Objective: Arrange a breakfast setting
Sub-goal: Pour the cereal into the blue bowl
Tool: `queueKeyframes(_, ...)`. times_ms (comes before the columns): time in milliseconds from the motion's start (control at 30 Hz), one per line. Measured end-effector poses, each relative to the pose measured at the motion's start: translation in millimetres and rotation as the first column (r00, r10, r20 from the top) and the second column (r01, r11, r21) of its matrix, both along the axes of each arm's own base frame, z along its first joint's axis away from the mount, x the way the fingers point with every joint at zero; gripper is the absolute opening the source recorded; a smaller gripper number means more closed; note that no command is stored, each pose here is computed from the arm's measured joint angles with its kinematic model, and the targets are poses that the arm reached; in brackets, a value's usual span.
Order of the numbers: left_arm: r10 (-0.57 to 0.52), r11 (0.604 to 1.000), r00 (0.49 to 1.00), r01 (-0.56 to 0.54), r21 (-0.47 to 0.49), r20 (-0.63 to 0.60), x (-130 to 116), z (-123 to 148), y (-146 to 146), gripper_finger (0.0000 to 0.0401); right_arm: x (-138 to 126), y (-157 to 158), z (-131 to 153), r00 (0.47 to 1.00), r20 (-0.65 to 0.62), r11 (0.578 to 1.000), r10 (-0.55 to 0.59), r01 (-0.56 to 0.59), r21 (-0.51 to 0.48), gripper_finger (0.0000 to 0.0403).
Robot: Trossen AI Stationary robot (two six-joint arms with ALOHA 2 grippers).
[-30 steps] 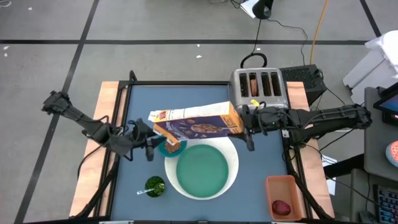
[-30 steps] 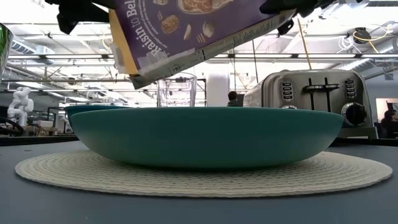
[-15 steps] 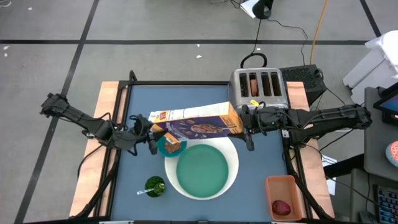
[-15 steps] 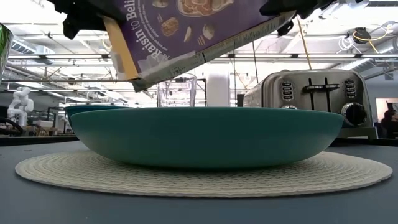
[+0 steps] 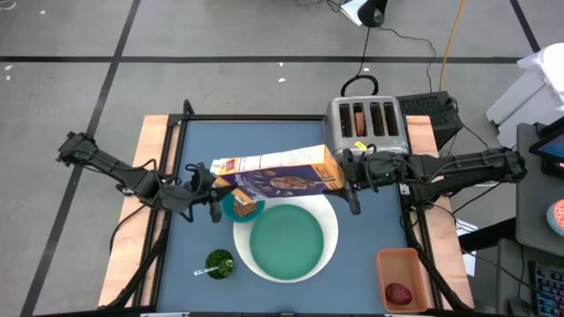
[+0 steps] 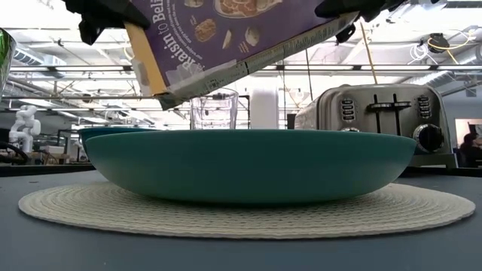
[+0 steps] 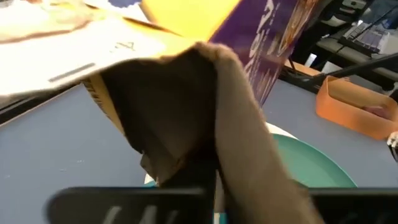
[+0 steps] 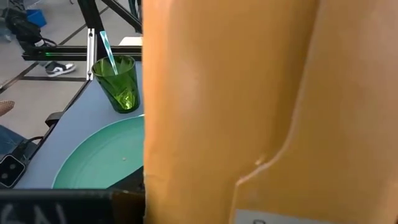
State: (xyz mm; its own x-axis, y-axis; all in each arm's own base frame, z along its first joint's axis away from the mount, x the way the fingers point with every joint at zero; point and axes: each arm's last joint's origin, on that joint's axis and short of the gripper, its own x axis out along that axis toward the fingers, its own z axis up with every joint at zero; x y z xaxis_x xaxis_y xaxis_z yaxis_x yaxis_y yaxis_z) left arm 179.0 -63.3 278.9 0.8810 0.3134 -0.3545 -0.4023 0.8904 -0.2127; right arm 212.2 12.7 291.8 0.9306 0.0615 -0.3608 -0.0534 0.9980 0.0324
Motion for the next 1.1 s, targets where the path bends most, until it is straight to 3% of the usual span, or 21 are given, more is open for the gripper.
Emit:
queueKeyframes(167,-0.034,0.999,0.999,0.034,-0.008,-0.017,2,-2,-2,0.0005,1,2,4,0.998,0.038,0.998,0.057,-0.057,-0.004,0.0178)
queueKeyframes(600,-0.045,0.999,0.992,0.047,0.008,-0.119,14,-20,-10,0.0003,1,2,13,0.997,0.047,0.997,0.065,-0.064,-0.033,0.0175)
queueKeyframes(1100,-0.009,0.997,0.994,0.017,0.075,-0.105,9,-13,1,0.0002,7,1,7,0.997,0.055,0.998,0.052,-0.049,-0.042,0.0179)
